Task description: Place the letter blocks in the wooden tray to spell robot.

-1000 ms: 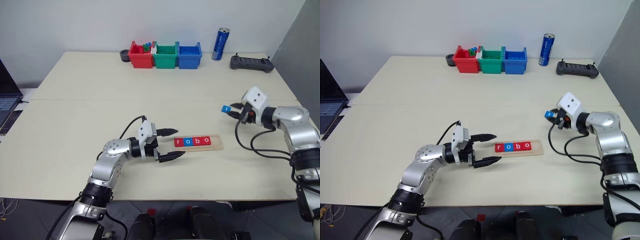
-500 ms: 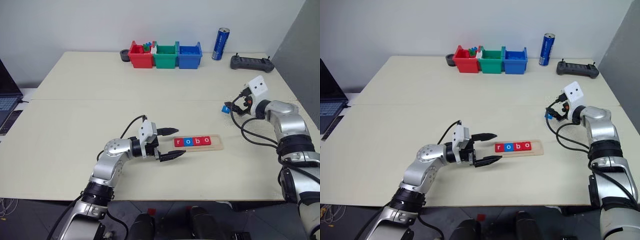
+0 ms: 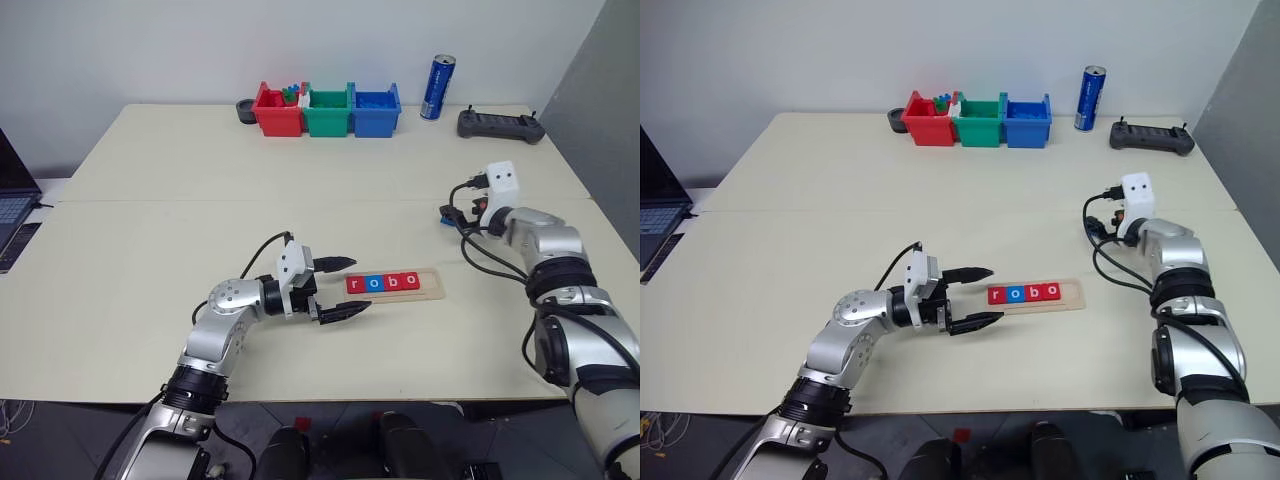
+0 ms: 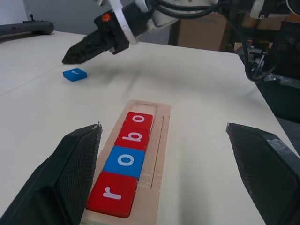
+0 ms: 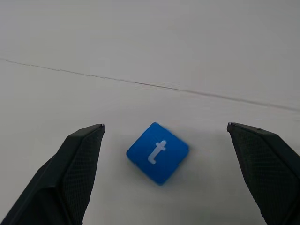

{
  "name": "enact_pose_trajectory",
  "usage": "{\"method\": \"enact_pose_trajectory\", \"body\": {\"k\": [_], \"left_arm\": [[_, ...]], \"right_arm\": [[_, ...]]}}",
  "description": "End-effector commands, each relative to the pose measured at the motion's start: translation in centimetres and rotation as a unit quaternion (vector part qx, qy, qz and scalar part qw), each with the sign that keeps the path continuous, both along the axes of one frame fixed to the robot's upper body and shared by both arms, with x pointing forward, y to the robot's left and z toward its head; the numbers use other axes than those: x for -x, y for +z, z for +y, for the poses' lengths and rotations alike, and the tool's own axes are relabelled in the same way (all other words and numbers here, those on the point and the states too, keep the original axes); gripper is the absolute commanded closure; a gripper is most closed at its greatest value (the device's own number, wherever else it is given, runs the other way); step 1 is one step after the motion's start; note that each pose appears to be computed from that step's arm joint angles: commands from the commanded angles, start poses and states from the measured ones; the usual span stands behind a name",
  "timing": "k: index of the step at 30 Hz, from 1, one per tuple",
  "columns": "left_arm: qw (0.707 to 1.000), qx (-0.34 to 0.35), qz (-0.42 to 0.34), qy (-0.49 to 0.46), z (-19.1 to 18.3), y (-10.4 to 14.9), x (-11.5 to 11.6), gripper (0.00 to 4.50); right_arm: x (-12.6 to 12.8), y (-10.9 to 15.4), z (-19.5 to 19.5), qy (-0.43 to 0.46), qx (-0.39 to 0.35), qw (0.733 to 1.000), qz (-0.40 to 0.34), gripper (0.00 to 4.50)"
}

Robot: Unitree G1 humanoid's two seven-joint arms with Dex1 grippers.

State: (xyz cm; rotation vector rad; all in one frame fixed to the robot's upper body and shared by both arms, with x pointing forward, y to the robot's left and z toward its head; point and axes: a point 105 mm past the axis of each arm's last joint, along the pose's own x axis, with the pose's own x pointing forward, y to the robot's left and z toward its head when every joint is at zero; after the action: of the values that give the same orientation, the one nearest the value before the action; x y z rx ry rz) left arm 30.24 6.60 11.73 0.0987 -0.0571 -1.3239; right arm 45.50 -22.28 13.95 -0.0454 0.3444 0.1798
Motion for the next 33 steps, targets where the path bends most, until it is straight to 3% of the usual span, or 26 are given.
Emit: {"method": "enact_pose_trajectory", "body": {"k": [1,14,22,33], "left_arm": [[1.0,0.008,-0.026,-0.007,-0.3,1.1,0.4,0.0],[1.0,0.003,-0.028,-0.01,-0.2,1.1,0.5,0.0],[1.0,0.003,-0.027,-0.008,-0.2,1.1,0.6,0.0],[1.0,0.004,-0.027,-0.007,-0.2,1.1,0.6,0.0]], "right_arm": [[-0.5,2.6,-0.5,-0.05,0.002,0.998,-0.047,0.05],[-0.6,-0.4,0.0,-0.14,-0.032,0.99,-0.008,0.05],[-0.7,-1.5,2.2,-0.129,-0.049,0.99,0.003,0.05],[-0.6,-1.9,2.3,-0.137,-0.046,0.989,0.009,0.05]]}}
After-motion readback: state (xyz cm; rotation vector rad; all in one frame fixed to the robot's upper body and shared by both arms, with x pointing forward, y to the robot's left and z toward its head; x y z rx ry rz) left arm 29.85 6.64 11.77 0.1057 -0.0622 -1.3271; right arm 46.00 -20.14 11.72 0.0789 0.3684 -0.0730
